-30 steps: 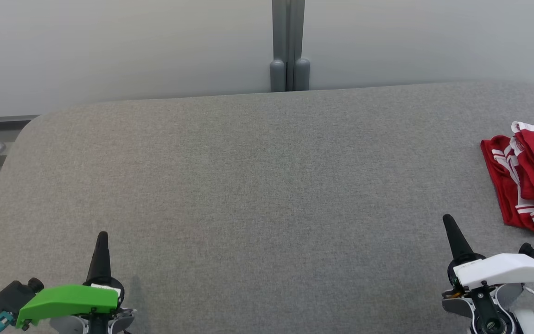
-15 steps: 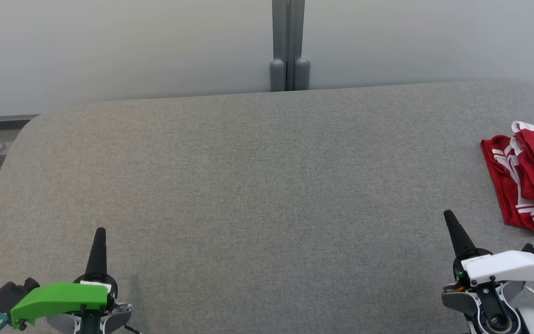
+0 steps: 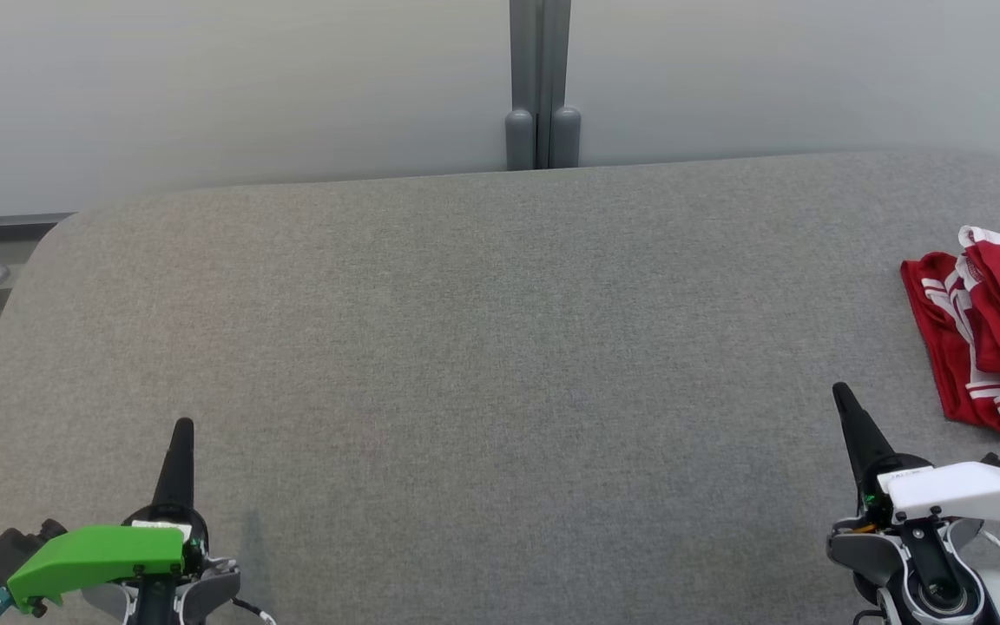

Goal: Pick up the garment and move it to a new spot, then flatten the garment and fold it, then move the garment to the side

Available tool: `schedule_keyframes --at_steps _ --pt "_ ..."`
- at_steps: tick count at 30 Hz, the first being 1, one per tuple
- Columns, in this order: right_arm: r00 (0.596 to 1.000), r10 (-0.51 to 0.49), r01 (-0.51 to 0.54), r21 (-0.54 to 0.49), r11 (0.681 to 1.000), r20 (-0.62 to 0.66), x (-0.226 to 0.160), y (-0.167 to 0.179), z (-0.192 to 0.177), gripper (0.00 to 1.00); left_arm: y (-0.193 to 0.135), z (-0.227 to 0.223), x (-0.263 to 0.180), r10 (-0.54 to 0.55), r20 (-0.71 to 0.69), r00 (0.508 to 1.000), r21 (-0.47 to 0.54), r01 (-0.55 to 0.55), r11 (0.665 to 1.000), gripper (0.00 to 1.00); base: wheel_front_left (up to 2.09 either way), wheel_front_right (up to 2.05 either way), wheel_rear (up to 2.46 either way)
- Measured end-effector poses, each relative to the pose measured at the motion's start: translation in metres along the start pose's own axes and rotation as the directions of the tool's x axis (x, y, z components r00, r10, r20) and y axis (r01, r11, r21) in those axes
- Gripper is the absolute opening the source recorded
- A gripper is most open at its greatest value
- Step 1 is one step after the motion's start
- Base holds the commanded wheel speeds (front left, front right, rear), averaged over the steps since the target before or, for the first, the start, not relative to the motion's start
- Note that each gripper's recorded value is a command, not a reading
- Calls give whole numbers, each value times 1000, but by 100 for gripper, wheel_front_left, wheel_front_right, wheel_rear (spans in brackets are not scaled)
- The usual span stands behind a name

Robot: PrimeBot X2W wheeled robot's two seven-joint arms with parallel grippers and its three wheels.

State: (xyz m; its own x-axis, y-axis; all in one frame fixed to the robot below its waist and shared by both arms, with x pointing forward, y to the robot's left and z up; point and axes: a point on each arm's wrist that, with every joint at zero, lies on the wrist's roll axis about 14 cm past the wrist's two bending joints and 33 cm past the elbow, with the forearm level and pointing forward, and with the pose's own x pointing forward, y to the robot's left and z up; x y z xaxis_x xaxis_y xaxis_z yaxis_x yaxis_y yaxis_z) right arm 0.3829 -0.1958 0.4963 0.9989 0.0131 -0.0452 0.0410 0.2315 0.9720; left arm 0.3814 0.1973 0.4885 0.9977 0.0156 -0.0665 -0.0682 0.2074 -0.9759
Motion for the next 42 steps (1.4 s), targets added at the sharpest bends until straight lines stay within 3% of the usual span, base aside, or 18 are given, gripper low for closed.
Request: schedule_keyframes --at_steps 32,42 --pt "999 34 -38 229 973 22 5 8 6 0 -13 4 4 -51 -6 999 -212 48 976 0 0 0 0" --pt "999 35 -39 232 972 22 5 8 6 0 -14 5 5 -55 -5 998 -215 53 975 0 0 0 0"
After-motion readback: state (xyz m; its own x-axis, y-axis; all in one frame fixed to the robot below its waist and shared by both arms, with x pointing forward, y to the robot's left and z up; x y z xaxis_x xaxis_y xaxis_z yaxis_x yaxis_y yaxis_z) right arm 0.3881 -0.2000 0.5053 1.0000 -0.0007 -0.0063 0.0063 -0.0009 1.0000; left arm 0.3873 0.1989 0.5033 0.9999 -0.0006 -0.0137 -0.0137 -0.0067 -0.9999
